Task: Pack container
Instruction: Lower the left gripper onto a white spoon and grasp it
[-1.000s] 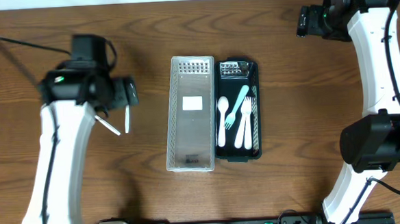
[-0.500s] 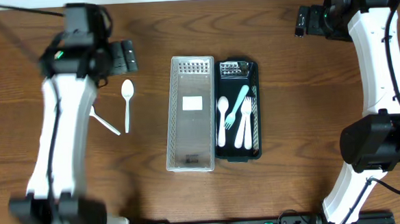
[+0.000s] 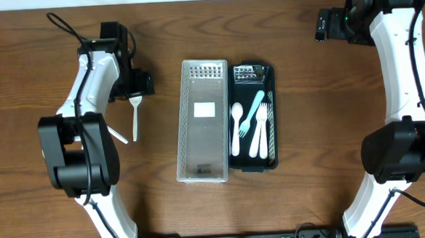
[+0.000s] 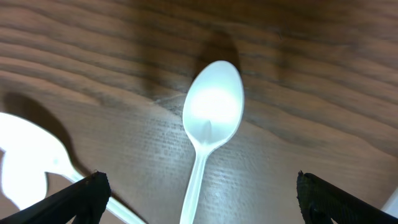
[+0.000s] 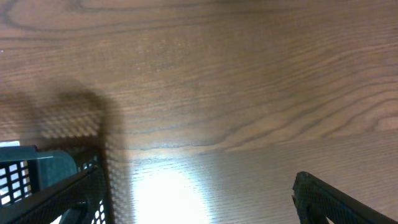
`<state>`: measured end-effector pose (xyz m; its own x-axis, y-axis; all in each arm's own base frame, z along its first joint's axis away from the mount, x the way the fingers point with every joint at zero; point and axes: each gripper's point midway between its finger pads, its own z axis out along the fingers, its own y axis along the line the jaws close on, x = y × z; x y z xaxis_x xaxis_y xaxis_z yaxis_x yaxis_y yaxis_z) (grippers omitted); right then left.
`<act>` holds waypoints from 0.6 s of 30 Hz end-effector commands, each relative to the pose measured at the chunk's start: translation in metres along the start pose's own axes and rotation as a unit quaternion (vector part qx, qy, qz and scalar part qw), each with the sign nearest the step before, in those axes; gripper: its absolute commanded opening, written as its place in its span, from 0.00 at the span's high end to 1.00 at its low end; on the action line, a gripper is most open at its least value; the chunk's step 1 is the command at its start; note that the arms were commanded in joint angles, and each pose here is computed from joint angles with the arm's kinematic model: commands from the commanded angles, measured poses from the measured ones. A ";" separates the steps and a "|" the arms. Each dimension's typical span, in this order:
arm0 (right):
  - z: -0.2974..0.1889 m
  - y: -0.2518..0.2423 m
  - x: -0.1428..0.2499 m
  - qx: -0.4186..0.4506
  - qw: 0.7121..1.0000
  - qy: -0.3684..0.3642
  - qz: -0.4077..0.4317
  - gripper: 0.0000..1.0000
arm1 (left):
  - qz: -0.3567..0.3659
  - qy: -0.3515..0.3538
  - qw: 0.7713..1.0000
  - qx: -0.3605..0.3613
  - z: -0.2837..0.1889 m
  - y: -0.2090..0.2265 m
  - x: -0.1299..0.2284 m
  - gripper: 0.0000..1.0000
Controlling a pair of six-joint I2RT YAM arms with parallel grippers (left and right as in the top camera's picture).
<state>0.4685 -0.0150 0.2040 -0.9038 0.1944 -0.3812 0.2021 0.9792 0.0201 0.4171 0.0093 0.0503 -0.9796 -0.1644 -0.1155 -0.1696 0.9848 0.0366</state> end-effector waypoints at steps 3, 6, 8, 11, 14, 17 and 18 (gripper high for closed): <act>-0.012 -0.007 -0.004 0.010 1.000 -0.014 -0.001 0.01 | 0.006 0.029 1.000 0.005 0.025 -0.001 0.007 0.02; -0.012 -0.008 -0.004 0.012 1.000 -0.012 -0.002 0.01 | 0.007 0.042 0.999 0.003 0.035 -0.001 0.010 0.02; -0.012 -0.009 -0.003 0.014 1.000 -0.012 -0.001 0.01 | 0.007 0.053 0.999 0.001 0.042 0.000 0.015 0.02; -0.012 -0.010 -0.003 0.014 1.000 -0.010 -0.001 0.01 | 0.008 0.069 0.998 -0.002 0.051 0.001 0.026 0.02; -0.012 -0.010 -0.002 0.015 1.000 -0.009 -0.006 0.01 | 0.009 0.083 0.997 -0.004 0.057 0.002 0.036 0.02; -0.012 -0.010 -0.002 0.015 1.000 -0.008 -0.008 0.01 | 0.009 0.093 0.996 -0.005 0.061 0.003 0.043 0.01; -0.012 -0.010 -0.002 0.015 1.000 -0.008 -0.008 0.01 | 0.009 0.097 0.995 -0.006 0.062 0.004 0.046 0.00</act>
<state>0.4640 -0.0176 0.2025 -0.9120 0.1845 -0.3663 0.1986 0.9801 -0.0006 0.3933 0.0064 -0.0021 -0.9858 -0.1661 0.0243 -0.1653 0.9857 0.0325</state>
